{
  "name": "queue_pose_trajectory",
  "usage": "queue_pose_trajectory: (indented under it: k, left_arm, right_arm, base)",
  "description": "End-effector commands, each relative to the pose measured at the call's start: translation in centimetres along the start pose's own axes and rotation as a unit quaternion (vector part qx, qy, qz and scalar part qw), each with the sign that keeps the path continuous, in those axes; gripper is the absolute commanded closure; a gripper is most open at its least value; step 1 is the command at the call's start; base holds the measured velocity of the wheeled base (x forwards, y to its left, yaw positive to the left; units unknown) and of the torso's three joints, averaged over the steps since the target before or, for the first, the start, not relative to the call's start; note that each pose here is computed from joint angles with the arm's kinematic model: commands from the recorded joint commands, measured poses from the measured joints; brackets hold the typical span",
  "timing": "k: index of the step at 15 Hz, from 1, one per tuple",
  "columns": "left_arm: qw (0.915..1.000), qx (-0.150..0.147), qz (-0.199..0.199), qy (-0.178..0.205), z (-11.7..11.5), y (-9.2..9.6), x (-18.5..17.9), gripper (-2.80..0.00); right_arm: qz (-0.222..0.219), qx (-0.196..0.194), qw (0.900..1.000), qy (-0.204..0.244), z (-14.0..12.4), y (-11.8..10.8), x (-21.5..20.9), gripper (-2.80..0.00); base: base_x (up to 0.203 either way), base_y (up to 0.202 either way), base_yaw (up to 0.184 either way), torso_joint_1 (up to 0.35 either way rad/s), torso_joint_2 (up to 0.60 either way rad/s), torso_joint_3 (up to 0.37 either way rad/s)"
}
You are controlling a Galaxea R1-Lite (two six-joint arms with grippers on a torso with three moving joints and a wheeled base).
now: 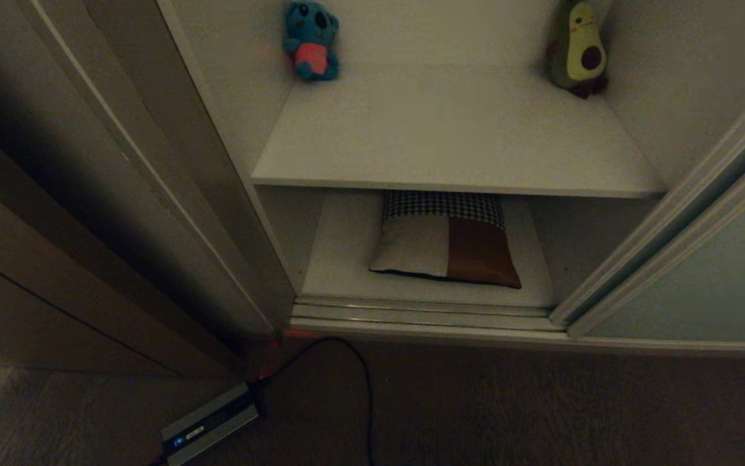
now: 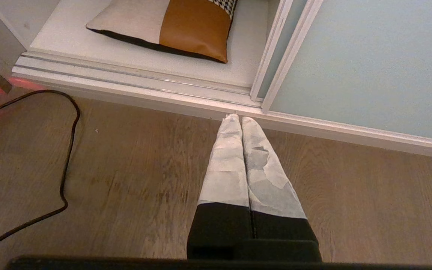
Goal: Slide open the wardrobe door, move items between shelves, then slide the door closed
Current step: Place the pillow on the higher shelf
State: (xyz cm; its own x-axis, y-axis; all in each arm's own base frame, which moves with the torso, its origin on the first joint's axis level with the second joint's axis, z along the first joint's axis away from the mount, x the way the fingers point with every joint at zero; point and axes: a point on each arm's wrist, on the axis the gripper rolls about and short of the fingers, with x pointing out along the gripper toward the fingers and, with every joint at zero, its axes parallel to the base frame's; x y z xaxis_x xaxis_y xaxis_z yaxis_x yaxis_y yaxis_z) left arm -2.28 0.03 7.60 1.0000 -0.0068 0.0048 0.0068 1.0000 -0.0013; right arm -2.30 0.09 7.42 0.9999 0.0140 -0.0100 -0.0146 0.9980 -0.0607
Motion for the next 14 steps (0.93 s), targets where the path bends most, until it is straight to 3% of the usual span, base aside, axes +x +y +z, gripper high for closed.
queue_pose_trajectory:
  k: [1, 14]
  left_arm:
    - [1.0000, 0.000, 0.000, 0.000, 0.02, 0.00, 0.01, 0.00]
    - [1.0000, -0.004, 0.000, -0.001, 0.01, 0.00, 0.00, 0.00]
  right_arm:
    - [0.000, 0.000, 1.000, 0.003, -0.08, 0.00, 0.04, 0.00]
    - [0.001, 0.000, 1.000, 0.003, -0.12, 0.01, 0.05, 0.00]
  base:
    - [0.000, 0.000, 0.000, 0.000, 0.00, 0.000]
    - [0.000, 0.000, 0.000, 0.000, 0.00, 0.000]
